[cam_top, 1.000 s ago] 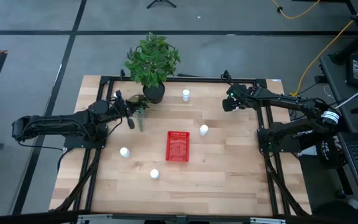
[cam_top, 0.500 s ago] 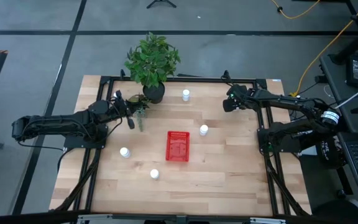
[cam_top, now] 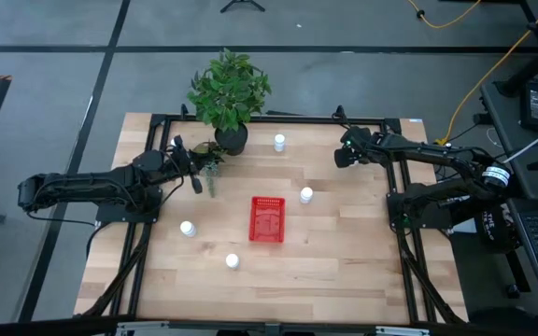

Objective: Pick and place pill bottles into a basket
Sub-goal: Put the white medicine bottle into the red bin

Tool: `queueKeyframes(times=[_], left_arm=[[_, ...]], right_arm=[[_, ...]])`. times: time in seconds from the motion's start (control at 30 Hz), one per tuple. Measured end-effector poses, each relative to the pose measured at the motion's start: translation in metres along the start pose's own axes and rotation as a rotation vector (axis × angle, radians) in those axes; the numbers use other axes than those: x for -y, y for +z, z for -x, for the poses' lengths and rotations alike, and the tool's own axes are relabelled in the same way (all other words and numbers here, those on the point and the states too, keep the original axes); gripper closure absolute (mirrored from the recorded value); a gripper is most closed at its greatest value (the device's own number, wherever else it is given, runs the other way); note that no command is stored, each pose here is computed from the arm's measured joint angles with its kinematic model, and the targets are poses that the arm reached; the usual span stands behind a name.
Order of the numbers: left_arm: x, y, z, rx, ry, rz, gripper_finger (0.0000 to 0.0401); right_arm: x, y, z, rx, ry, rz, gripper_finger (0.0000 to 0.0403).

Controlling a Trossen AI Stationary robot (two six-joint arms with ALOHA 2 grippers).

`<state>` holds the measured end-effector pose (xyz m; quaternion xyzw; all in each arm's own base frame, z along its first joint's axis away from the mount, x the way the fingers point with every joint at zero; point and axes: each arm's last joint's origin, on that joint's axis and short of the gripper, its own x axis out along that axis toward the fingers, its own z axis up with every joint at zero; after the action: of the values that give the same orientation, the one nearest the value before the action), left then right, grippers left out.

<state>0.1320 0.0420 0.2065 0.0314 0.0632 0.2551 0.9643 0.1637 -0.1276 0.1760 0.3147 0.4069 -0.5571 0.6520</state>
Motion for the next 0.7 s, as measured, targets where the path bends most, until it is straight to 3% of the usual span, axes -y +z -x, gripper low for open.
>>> queueKeyframes(times=[0.4, 0.7], left_arm=[[0.0000, 0.0000, 0.0000, 0.000, 0.000, 0.000, 0.0397], [0.0000, 0.0000, 0.0000, 0.000, 0.000, 0.000, 0.0397]], right_arm=[[-0.0001, 0.0001, 0.0000, 0.002, 0.001, 0.009, 0.0246], [-0.0007, 0.0001, 0.0001, -0.006, 0.017, 0.068, 0.0237]])
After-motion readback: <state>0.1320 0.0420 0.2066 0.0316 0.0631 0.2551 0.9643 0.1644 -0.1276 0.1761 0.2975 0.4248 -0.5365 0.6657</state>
